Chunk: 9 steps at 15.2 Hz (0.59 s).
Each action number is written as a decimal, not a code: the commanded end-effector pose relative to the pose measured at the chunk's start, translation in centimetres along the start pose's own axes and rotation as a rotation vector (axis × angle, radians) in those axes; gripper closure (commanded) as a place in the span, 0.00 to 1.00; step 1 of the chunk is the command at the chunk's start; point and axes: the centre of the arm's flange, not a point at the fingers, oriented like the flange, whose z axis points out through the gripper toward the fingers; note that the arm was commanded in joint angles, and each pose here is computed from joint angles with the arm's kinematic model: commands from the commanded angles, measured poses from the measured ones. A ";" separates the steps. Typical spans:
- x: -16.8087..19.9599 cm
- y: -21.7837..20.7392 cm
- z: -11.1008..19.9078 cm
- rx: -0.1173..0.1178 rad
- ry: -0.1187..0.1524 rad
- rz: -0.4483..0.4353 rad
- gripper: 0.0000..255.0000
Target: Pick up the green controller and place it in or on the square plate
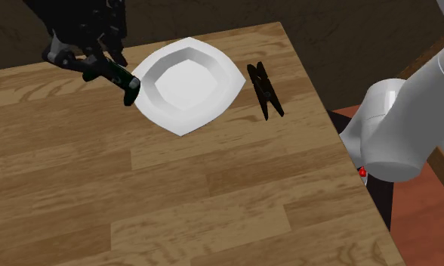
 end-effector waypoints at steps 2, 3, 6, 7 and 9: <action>-2.4 3.0 0.1 0.001 0.000 0.000 1.00; -3.1 4.1 0.1 0.001 0.000 0.000 1.00; -5.4 7.3 0.0 0.001 0.000 0.000 1.00; -6.2 8.4 0.0 0.001 0.000 0.000 1.00; -6.5 8.8 0.6 0.001 0.000 0.000 1.00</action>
